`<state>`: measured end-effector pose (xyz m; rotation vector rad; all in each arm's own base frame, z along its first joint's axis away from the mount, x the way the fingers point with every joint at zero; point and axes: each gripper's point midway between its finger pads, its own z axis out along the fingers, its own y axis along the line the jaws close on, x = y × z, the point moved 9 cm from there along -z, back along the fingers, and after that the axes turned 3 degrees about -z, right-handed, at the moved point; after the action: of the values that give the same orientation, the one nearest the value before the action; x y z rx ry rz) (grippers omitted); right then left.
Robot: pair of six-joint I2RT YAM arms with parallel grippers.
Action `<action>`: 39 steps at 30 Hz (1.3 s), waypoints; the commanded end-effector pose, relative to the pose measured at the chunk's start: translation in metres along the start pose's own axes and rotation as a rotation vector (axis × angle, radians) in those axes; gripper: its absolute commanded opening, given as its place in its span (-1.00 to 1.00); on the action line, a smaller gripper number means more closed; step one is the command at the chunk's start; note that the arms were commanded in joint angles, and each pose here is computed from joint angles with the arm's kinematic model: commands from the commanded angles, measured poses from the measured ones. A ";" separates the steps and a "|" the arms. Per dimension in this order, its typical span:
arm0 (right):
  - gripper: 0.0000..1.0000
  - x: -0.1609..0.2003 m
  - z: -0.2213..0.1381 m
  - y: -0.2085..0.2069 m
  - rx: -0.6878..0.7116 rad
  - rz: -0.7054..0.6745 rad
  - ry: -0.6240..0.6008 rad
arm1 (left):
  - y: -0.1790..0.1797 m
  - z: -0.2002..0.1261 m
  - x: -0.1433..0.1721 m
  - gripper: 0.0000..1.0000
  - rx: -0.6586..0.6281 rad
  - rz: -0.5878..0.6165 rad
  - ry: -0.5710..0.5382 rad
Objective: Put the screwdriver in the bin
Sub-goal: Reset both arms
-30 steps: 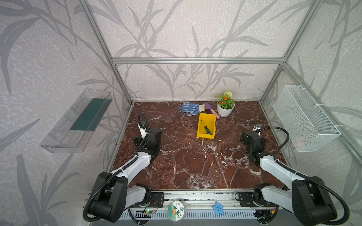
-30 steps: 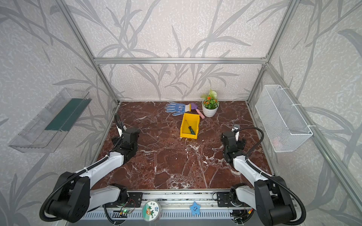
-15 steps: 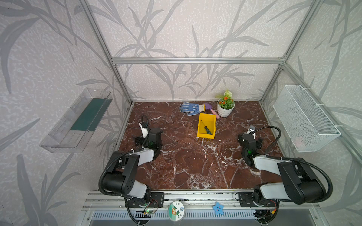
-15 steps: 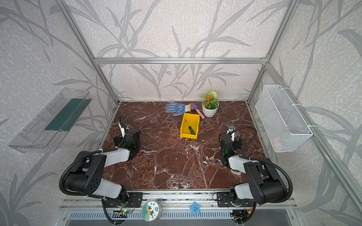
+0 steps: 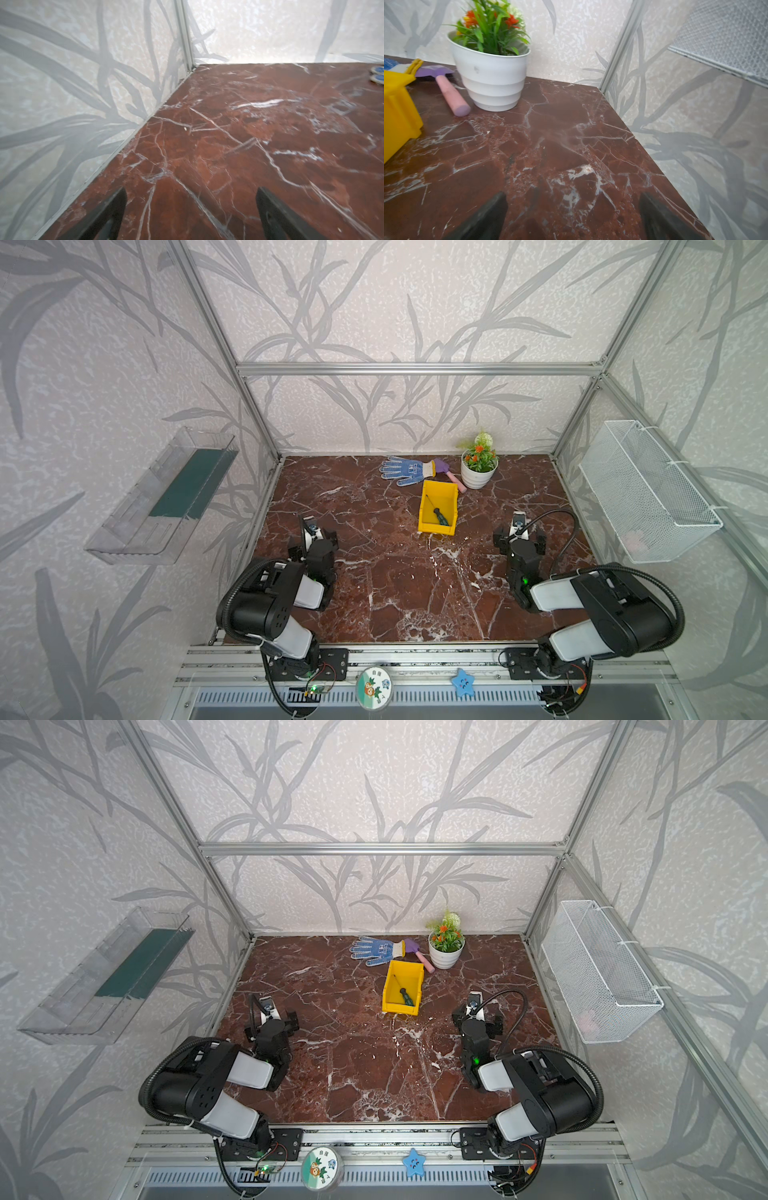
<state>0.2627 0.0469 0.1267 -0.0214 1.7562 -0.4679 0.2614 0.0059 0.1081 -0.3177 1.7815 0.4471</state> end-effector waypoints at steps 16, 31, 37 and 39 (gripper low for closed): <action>0.98 -0.003 0.011 0.001 -0.166 0.029 -0.116 | -0.012 0.027 -0.025 0.99 0.103 -0.040 -0.038; 0.98 -0.001 0.048 -0.003 -0.193 0.074 0.059 | -0.003 0.046 -0.027 0.99 0.154 -0.094 0.071; 0.98 -0.001 0.048 -0.003 -0.193 0.074 0.058 | -0.003 0.046 -0.027 0.99 0.153 -0.095 0.071; 0.98 -0.001 0.048 -0.003 -0.194 0.074 0.058 | -0.003 0.046 -0.027 0.98 0.153 -0.094 0.071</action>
<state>0.3069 0.0299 0.1161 -0.0940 1.8626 -0.2640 0.3098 0.0237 0.1211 -0.3095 1.8555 0.2433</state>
